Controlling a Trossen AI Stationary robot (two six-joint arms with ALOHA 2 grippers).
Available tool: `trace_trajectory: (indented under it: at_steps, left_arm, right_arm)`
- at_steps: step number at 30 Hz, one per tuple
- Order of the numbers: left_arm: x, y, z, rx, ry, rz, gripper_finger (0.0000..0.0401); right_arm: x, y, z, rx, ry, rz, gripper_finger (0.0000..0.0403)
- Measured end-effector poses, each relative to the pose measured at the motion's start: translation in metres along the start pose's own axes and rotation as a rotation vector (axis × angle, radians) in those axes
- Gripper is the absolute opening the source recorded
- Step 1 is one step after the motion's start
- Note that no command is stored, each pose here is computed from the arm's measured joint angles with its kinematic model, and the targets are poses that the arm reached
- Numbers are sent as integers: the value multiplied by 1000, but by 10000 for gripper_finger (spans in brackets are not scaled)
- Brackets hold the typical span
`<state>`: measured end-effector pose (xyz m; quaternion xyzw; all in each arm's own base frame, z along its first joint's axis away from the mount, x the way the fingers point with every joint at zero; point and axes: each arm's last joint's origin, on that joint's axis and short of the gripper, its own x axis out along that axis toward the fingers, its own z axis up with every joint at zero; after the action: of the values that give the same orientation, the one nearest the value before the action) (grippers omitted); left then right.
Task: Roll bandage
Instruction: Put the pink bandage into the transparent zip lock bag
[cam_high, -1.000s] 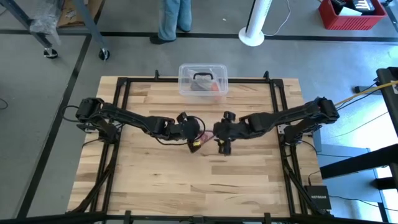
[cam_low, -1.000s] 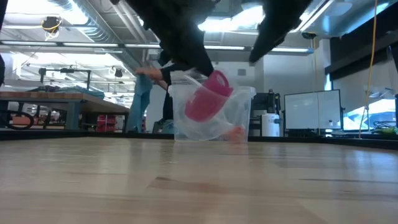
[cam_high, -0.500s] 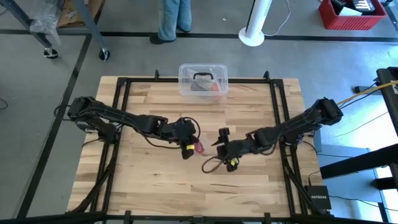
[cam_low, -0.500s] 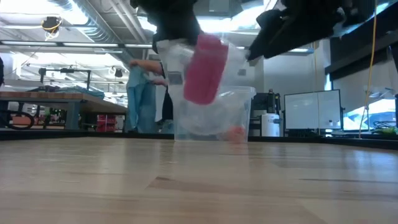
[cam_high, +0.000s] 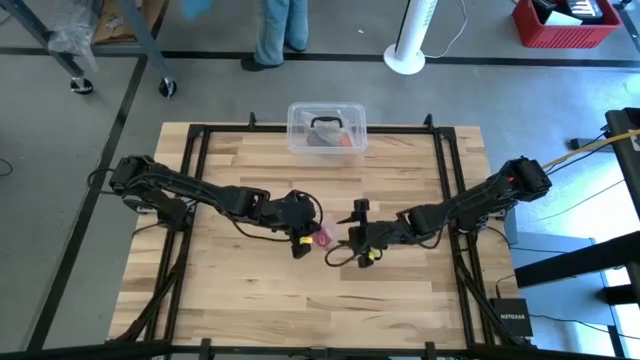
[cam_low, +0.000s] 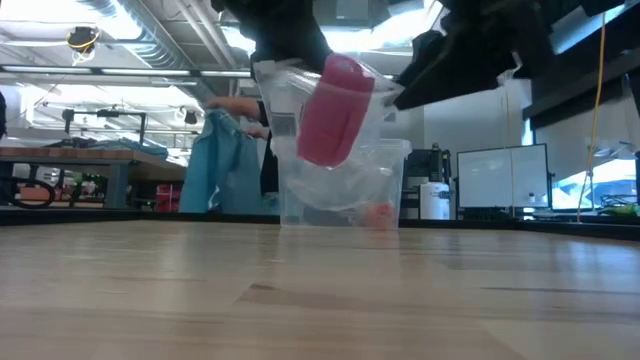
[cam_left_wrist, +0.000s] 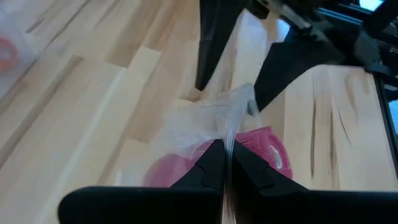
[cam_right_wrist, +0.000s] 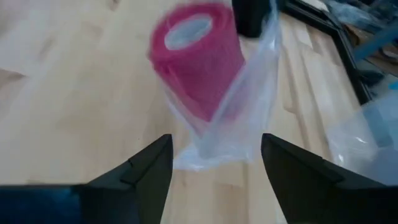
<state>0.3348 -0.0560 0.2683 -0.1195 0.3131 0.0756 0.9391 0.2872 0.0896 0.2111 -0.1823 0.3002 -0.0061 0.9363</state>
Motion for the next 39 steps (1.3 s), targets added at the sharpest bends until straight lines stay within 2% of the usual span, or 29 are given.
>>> trace_trajectory:
  at_steps: [4,9,15,17,20,23,26,35,39]
  left_arm:
    - [0,0,0,3,-4,-3,5]
    - [0,0,1,0,-14,-7,5]
    - [0,-1,1,26,-14,-8,5]
    - [0,-1,1,36,-13,-9,5]
    - [0,-2,0,49,-5,-9,5]
    - [0,-2,-2,72,16,-2,5]
    - [0,-1,-2,92,12,4,5]
    - [-3,-7,1,129,-29,-17,5]
    - [8,-5,-9,146,45,3,5]
  right_arm:
    - [-1,3,2,-1,-22,21,210]
    - [0,-3,1,5,-3,-71,142]
    - [-4,0,12,14,-80,-4,33]
    - [-10,-1,19,15,-94,0,9]
    - [-22,-5,33,102,-97,15,17]
    - [-33,-8,40,193,16,127,16]
    - [-38,-9,38,189,116,112,5]
    - [-32,-7,35,177,136,76,5]
    - [-30,-5,34,173,143,78,4]
